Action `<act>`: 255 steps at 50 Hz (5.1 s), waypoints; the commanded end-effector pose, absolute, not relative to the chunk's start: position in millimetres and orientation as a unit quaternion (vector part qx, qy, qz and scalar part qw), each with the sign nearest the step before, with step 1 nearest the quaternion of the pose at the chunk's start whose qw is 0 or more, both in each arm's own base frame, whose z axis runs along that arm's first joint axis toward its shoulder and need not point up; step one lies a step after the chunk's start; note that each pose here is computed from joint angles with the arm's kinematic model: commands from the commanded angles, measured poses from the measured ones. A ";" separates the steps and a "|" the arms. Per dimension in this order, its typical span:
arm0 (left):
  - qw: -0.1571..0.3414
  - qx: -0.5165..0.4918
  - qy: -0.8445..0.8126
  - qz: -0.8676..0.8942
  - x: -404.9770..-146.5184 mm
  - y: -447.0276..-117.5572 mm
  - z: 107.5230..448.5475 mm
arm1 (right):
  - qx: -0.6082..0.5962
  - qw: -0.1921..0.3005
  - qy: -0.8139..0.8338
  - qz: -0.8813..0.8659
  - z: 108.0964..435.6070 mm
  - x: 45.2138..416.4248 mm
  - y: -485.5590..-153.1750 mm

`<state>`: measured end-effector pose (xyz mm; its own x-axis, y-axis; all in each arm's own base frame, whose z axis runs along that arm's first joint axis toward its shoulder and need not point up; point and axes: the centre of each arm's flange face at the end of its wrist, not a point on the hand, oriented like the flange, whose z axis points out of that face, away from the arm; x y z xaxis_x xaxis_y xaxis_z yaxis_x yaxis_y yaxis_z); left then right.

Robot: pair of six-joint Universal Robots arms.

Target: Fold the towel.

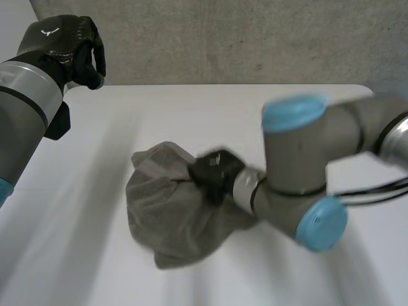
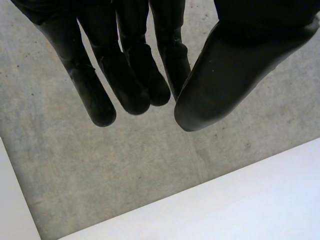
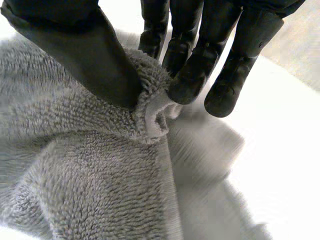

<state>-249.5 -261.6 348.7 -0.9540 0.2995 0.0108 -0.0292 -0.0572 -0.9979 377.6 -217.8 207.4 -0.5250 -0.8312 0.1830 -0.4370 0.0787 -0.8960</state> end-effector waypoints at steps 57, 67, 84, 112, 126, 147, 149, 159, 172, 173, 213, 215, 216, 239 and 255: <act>0.120 -0.116 -0.683 0.711 -259.2 -255.2 342.0 | -0.204 0.121 0.678 -0.696 324.6 280.3 -245.6; 0.120 -0.114 -0.685 0.709 -259.5 -256.6 340.4 | -0.188 0.102 0.688 -0.693 327.7 266.5 -258.6; 0.119 -0.115 -0.692 0.702 -259.8 -257.1 340.4 | -0.190 0.095 0.697 -0.685 326.7 263.1 -262.3; 0.116 -0.114 -0.694 0.701 -258.7 -259.7 339.7 | -0.189 0.093 0.700 -0.683 325.9 262.4 -264.9; 0.114 -0.126 -0.704 0.690 -262.7 -261.2 326.8 | -0.187 0.086 0.704 -0.680 322.5 259.0 -270.7; 0.194 -0.254 -0.710 0.628 -360.7 -278.2 204.5 | -0.299 0.070 0.779 -0.546 209.0 251.9 -258.1; 0.183 -0.268 -0.706 0.629 -366.4 -283.8 192.6 | -0.297 0.068 0.782 -0.544 197.7 247.6 -255.9; 0.123 -0.358 -0.681 0.627 -394.7 -298.2 135.5 | -0.320 0.045 0.779 -0.538 177.6 241.5 -248.7; 0.102 -0.337 -0.676 0.647 -396.6 -302.6 150.4 | -0.325 0.039 0.777 -0.538 174.5 241.3 -249.0; 0.087 -0.317 -0.682 0.653 -387.3 -302.9 165.0 | -0.325 0.040 0.776 -0.539 174.9 241.6 -249.4; 0.084 -0.183 -0.740 0.642 -241.1 -286.5 200.9 | -0.385 0.063 0.745 -0.541 170.0 282.5 -236.6; 0.098 -0.199 -0.725 0.652 -249.0 -292.2 209.3 | -0.386 0.063 0.747 -0.538 167.5 282.0 -235.7; 0.108 -0.215 -0.718 0.653 -256.0 -299.1 210.7 | -0.386 0.063 0.747 -0.538 167.5 282.0 -235.7; 0.109 -0.361 -0.722 0.580 -334.2 -356.4 140.7 | -0.383 0.059 0.756 -0.527 158.6 276.1 -235.1; 0.104 -0.361 -0.722 0.581 -336.7 -362.0 132.4 | -0.386 0.058 0.754 -0.529 157.9 276.8 -235.5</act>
<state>-336.4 -361.2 130.5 -0.7159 0.6449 -0.2675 0.4025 0.0681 -0.9129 276.6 -235.1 158.0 -0.6965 -0.6425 0.3194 -0.5196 0.1447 -0.8421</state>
